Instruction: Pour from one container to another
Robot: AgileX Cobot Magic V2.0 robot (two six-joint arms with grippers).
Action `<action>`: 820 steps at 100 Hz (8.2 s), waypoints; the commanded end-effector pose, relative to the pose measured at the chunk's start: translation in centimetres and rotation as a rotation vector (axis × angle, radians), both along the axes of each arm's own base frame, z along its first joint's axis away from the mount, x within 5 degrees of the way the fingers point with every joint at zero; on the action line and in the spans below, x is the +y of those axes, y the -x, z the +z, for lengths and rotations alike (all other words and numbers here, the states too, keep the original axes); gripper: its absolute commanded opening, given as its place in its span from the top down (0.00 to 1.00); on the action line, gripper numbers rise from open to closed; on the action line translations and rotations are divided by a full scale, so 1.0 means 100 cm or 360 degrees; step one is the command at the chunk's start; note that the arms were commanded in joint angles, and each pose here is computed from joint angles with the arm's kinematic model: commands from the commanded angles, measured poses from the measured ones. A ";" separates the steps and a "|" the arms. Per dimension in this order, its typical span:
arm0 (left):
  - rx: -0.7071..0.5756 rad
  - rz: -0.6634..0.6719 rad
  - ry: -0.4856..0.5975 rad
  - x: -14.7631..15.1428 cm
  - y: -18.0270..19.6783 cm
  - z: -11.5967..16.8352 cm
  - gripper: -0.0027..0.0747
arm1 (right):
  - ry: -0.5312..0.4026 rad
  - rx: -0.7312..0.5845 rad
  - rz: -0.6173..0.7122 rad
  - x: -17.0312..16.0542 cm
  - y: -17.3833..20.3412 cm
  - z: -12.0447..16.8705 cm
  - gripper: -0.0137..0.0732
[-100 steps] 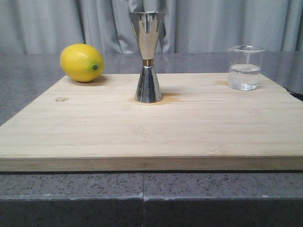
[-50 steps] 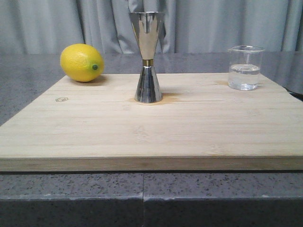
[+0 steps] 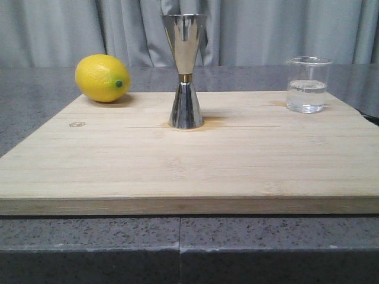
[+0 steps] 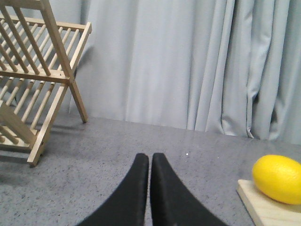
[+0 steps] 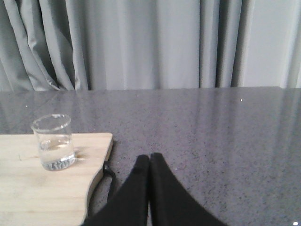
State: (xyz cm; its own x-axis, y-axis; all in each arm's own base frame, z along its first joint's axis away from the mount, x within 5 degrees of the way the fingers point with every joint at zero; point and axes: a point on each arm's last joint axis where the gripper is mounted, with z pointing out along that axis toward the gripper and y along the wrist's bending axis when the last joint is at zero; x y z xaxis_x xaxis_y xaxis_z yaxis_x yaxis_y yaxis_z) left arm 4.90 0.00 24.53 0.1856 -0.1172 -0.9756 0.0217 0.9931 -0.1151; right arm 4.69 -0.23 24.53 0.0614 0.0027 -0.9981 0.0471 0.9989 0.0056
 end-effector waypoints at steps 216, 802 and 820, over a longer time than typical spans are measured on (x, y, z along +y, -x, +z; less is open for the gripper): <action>0.0223 0.0025 -0.0114 -0.001 -0.007 0.118 0.27 | 0.0031 0.0143 -0.0023 -0.002 -0.019 0.107 0.20; 0.0008 -0.2409 -0.0382 -0.209 -0.251 0.016 0.89 | 0.0008 0.0144 0.0543 0.060 -0.133 0.031 0.20; 0.0008 -0.2409 -0.0382 -0.209 -0.251 0.016 0.89 | -0.0029 0.0182 0.0525 0.066 -0.151 0.015 0.20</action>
